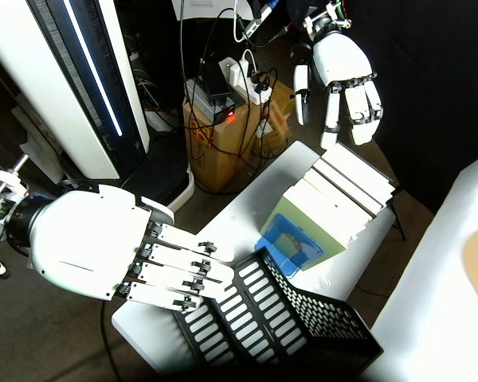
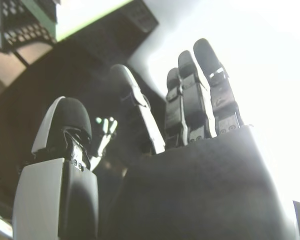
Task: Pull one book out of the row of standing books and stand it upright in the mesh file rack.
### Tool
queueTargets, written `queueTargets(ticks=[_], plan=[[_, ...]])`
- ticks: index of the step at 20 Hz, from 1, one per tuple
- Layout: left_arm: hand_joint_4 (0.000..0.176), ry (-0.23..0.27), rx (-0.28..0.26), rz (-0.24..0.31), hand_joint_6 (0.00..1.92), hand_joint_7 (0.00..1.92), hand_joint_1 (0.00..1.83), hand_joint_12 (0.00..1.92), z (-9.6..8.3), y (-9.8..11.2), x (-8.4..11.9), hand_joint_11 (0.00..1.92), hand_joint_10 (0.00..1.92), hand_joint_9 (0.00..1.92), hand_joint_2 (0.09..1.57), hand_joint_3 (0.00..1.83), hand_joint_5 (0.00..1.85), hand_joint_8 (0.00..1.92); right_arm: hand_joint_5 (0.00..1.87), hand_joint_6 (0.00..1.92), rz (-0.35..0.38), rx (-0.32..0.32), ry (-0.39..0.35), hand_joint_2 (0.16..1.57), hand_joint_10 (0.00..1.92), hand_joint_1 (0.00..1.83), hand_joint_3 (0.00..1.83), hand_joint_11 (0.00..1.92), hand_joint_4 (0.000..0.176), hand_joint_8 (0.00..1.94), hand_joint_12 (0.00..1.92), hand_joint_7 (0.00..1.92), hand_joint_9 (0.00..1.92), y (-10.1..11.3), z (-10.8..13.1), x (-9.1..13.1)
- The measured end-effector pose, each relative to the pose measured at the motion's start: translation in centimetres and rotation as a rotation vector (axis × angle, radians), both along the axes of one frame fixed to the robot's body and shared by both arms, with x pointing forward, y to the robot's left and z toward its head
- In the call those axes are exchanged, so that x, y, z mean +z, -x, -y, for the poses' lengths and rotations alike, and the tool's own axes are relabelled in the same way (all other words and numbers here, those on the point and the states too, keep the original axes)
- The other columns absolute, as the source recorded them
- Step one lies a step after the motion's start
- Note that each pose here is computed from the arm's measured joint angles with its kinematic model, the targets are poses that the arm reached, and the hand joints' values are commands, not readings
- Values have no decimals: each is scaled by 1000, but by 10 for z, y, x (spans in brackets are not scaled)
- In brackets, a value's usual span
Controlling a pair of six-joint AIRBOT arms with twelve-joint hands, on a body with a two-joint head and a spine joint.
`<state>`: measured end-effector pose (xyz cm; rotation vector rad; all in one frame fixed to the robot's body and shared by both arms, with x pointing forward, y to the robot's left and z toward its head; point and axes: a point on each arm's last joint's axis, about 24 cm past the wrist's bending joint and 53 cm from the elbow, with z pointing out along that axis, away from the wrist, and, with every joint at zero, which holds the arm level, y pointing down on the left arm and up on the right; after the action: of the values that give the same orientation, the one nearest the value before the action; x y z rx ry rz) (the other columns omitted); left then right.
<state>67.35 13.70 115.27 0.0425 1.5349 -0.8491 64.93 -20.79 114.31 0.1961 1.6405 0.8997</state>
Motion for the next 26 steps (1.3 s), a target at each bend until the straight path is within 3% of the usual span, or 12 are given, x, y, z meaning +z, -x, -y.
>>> queueTargets(ticks=[1,6,7,8,9,12,13,17,21,24,25,26], plan=[[7,-5,2,-8,5,0,334,37,0,-1,-2,0,0,0,1411,0,80,0,0,0,-5,1,1,1386,0,672,0,0,0,0,8,0,0,0,0,-1],[30,-95,39,-33,6,0,11,0,2,-14,-17,0,0,0,1316,0,65,0,0,0,-10,-4,4,1386,0,675,0,0,0,0,0,0,0,-1,1,-3],[35,-116,48,-45,15,0,1,0,3,-19,-22,0,0,0,1278,0,89,0,0,0,-10,-4,7,1385,0,658,0,0,0,0,0,0,0,-1,2,-4],[25,-137,52,-56,14,0,0,0,4,-22,-26,0,0,0,1238,0,120,0,0,0,-15,-7,5,1381,0,650,0,0,0,0,0,0,0,-1,2,-5],[31,-149,52,-60,19,0,0,0,6,-23,-29,0,0,0,1211,0,141,0,0,0,-16,-8,5,1381,0,659,0,0,0,0,0,0,0,-1,2,-6],[32,-222,41,-89,20,0,0,0,18,-27,-45,0,0,0,1205,0,145,0,0,0,-16,-10,4,1381,0,662,0,0,0,0,0,0,0,-2,3,-6],[45,-243,43,-96,25,0,0,0,20,-29,-49,0,0,0,1182,0,160,0,0,0,-16,-10,4,1385,0,648,0,0,0,0,0,0,0,-2,3,-6],[56,-301,52,-128,30,0,0,0,22,-34,-68,0,0,0,1187,0,196,0,0,0,-29,-15,5,1406,0,659,6,0,0,0,0,0,0,-2,5,-11],[40,-345,44,-141,43,0,0,0,28,-33,-77,0,0,0,1217,0,243,0,0,0,-30,-16,4,1404,0,653,1,0,0,0,0,0,0,-2,6,-11],[36,-349,47,-135,36,0,0,0,28,-32,-78,0,0,0,1228,0,340,0,0,0,-36,-21,7,1401,0,683,0,0,0,0,0,0,0,-2,8,-14],[25,-345,43,-131,47,0,24,0,30,-27,-80,0,0,0,1219,0,383,0,0,0,-35,-24,5,1398,0,665,0,0,0,0,0,0,0,-2,9,-13],[27,-343,35,-132,43,0,6,0,33,-21,-82,0,0,0,1215,0,389,0,0,0,-34,-24,4,1395,0,661,0,0,0,0,0,0,0,-2,9,-13]])
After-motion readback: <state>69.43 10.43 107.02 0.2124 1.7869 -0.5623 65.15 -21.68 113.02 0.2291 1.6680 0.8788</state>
